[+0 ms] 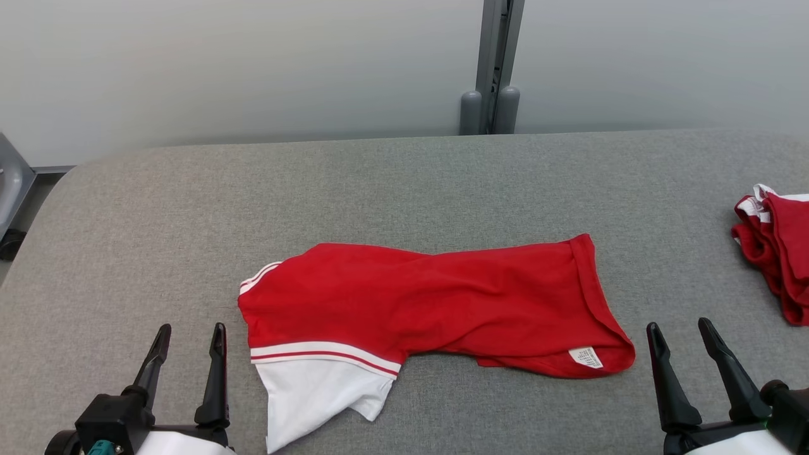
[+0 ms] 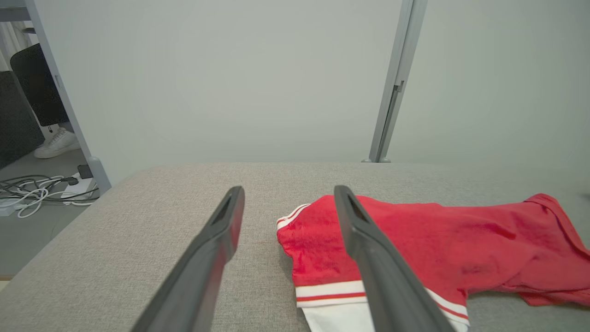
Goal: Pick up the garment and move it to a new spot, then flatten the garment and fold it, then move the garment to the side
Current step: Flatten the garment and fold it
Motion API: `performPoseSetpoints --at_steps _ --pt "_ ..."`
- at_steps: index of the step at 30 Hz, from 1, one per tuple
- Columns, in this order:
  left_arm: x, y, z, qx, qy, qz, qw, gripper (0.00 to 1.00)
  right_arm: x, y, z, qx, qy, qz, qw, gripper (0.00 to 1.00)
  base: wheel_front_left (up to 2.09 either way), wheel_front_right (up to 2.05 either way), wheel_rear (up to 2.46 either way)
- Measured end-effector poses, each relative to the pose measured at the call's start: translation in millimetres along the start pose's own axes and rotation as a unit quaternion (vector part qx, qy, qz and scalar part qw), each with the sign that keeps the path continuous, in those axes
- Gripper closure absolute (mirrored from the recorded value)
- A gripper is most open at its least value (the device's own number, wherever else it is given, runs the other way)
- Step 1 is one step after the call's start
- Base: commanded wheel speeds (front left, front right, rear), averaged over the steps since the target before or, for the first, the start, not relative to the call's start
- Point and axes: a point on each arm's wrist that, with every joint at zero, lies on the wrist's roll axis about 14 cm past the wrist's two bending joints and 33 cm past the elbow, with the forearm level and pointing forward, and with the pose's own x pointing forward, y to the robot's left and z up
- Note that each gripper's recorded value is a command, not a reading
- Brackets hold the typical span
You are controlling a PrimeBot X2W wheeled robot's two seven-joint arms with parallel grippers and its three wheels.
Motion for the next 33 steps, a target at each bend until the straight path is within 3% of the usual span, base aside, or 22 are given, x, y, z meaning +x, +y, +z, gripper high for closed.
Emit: performPoseSetpoints --at_steps 7,11,19,25,26,27,28,33 --pt "0.9 -10.6 -5.3 -0.006 0.013 -0.014 1.000 0.00 5.3 1.4 -0.6 0.002 0.002 0.003 1.000 0.00 0.00 0.00 0.00" --pt "-0.9 -26.4 -32.0 -0.031 0.070 -0.038 0.996 0.00 10.3 3.4 -3.7 0.002 0.007 0.007 1.000 0.00 0.00 0.00 0.00" --pt "-29.9 -35.8 -125.0 -0.087 0.252 -0.032 0.963 0.00 19.5 1.7 -13.2 0.003 0.021 0.006 1.000 0.00 0.00 0.00 0.00" --pt "-40.6 -40.1 -151.2 -0.121 0.301 -0.030 0.946 0.00 22.6 -5.8 -22.1 0.004 0.034 -0.005 0.999 0.00 0.00 0.00 0.00" --pt "-40.1 -41.3 -152.4 -0.125 0.302 -0.031 0.944 0.13 22.3 -7.6 -24.6 0.006 0.038 -0.008 0.999 0.00 0.00 0.00 0.00" --pt "-38.5 -43.1 -152.2 -0.130 0.302 -0.034 0.944 0.69 21.8 -10.4 -27.1 0.007 0.042 -0.012 0.999 0.00 0.00 0.00 0.00" --pt "-36.9 -43.8 -152.3 -0.134 0.301 -0.034 0.944 1.00 21.2 -13.0 -30.4 0.008 0.048 -0.016 0.999 0.00 0.00 0.00 0.00" --pt "-31.7 -42.9 -153.8 -0.127 0.298 -0.038 0.945 1.00 12.7 -31.0 -59.7 0.018 0.095 -0.045 0.994 0.00 0.00 0.00 0.00"
